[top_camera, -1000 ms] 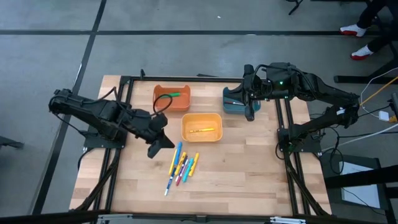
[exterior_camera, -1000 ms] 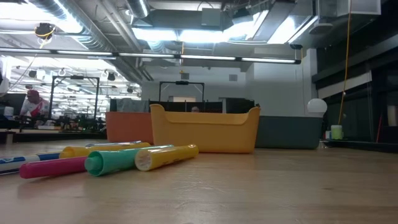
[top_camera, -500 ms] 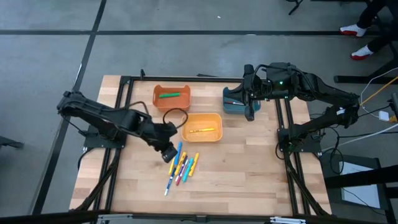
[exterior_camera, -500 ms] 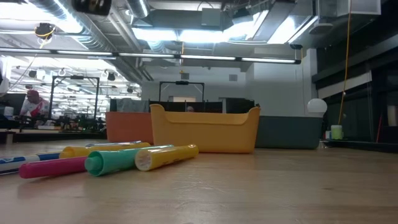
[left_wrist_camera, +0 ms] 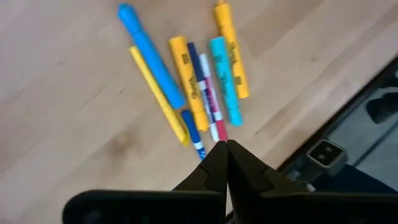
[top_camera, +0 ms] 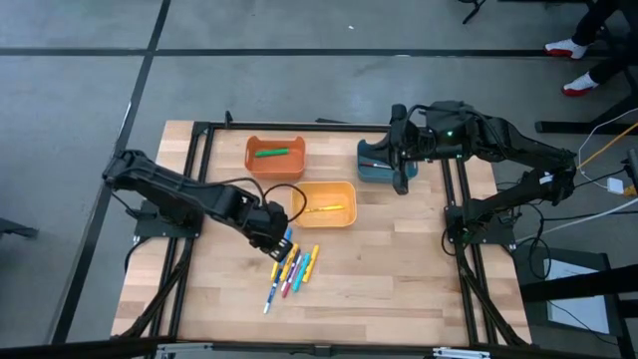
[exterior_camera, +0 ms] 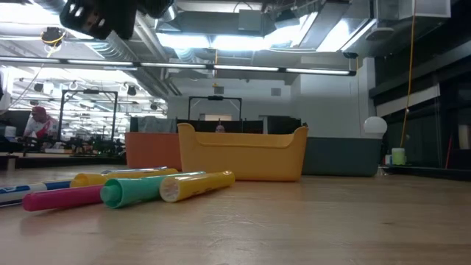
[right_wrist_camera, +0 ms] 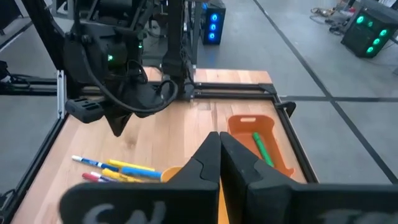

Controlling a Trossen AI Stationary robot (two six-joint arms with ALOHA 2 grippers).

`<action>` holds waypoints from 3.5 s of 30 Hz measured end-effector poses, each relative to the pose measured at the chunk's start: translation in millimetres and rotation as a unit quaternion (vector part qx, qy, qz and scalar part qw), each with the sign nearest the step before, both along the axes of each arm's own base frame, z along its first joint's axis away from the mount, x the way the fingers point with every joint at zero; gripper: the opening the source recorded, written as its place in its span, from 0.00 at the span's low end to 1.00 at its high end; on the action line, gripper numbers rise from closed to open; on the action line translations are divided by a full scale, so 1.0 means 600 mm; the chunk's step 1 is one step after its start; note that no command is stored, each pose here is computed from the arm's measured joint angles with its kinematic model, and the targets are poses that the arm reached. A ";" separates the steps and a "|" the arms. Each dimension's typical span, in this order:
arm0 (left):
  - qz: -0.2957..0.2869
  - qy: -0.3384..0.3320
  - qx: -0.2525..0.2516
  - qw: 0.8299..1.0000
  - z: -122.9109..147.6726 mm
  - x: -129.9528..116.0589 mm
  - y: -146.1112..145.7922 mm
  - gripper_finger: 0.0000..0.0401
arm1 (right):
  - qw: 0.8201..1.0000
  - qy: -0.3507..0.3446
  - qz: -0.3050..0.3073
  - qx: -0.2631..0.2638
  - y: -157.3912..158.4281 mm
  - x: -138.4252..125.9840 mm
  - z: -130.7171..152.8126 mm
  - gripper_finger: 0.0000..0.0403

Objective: Pick & Place Markers
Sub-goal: Put the small yellow highlighter into the yellow bin

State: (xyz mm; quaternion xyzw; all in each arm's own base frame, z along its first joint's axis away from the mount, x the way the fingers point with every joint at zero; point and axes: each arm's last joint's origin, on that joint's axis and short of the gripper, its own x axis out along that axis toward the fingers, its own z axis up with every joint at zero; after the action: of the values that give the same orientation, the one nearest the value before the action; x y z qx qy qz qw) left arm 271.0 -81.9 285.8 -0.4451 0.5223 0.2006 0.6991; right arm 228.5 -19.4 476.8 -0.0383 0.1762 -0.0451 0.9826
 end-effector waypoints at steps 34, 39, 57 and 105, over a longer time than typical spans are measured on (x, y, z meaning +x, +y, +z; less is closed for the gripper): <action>0.037 0.053 0.028 0.998 -0.047 0.024 -0.011 0.07 | 0.998 -0.027 0.023 0.044 0.021 -0.213 0.030 0.00; 0.046 0.054 0.025 0.997 -0.047 0.024 -0.011 0.08 | 0.997 -0.041 0.035 0.050 0.024 -0.241 0.005 0.00; 0.064 0.057 0.019 0.996 -0.047 0.024 -0.011 0.08 | 0.989 -0.130 0.056 0.046 0.033 -0.321 -0.044 0.05; 0.102 0.109 -0.048 0.988 -0.146 0.037 -0.035 0.50 | 0.990 -0.124 0.055 0.044 0.033 -0.322 -0.046 0.06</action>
State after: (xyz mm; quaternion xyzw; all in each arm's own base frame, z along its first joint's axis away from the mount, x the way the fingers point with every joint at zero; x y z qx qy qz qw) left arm 293.2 -102.9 198.1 -0.5046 0.5559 0.2932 0.5920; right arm 35.5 0.2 449.2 0.0011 0.0526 0.0128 0.9985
